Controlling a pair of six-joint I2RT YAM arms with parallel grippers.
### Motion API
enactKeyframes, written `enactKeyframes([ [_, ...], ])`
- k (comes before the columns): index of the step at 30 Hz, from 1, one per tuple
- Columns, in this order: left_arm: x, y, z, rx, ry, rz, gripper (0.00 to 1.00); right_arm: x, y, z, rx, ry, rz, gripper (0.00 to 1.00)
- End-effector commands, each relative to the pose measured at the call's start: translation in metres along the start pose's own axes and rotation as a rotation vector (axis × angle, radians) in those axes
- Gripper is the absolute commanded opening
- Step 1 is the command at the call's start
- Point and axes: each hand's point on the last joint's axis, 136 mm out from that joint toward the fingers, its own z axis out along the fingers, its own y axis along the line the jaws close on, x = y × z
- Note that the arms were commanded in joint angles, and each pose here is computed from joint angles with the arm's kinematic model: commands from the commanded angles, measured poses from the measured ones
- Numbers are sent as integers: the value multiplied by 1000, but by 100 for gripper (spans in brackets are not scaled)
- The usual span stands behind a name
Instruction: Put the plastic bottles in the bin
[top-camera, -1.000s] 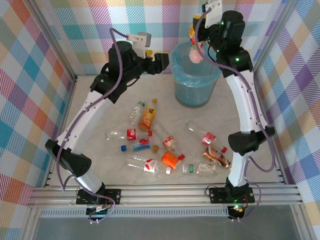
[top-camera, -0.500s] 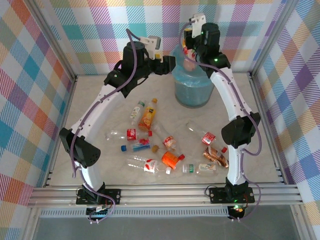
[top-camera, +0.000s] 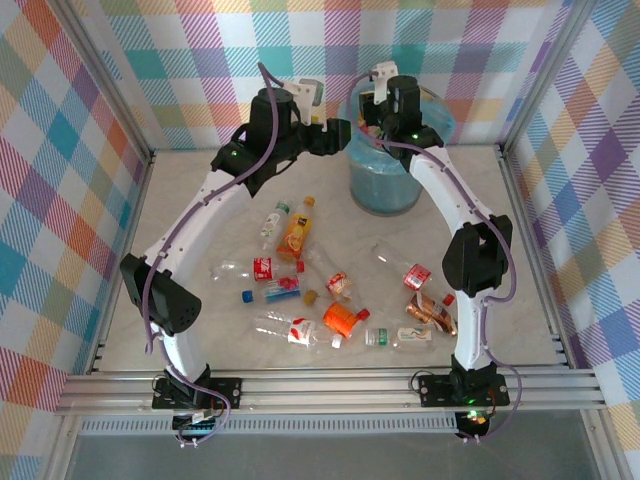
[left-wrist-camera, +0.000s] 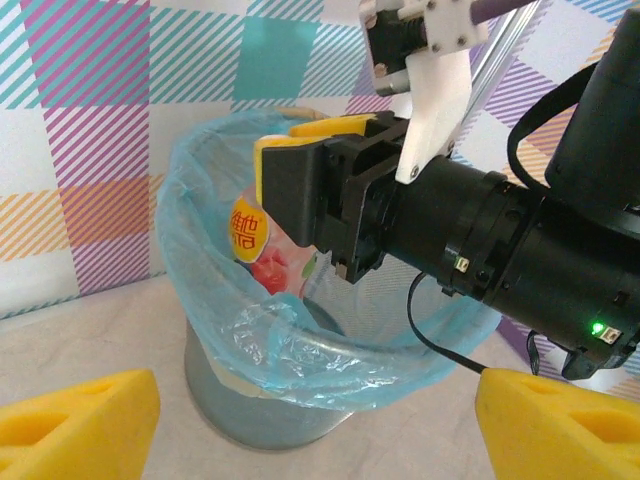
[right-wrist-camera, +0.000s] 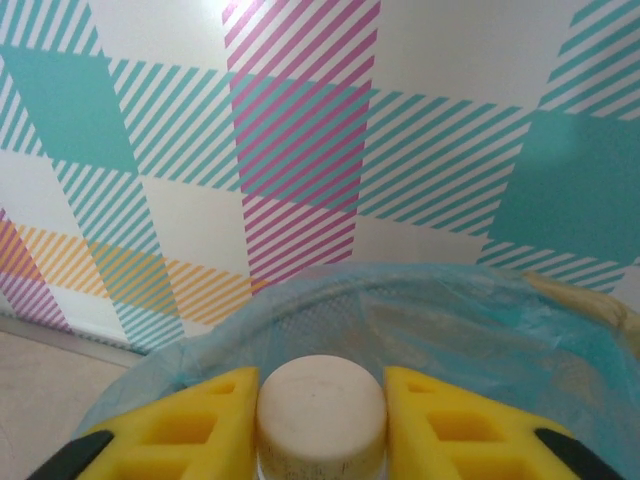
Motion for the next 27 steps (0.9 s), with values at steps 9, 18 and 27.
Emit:
enactKeyframes([
  [9,-2,-1,-8,-17,-9,15,85,-39,8,-25,-51,-55,60,51],
  [18,-1,0,-25,-34,-12,13,85,-80,37,-65,-147,-51,54,52],
  [27,14,8,-68,-96,13,24,85,-92,88,-129,-298,11,20,55],
])
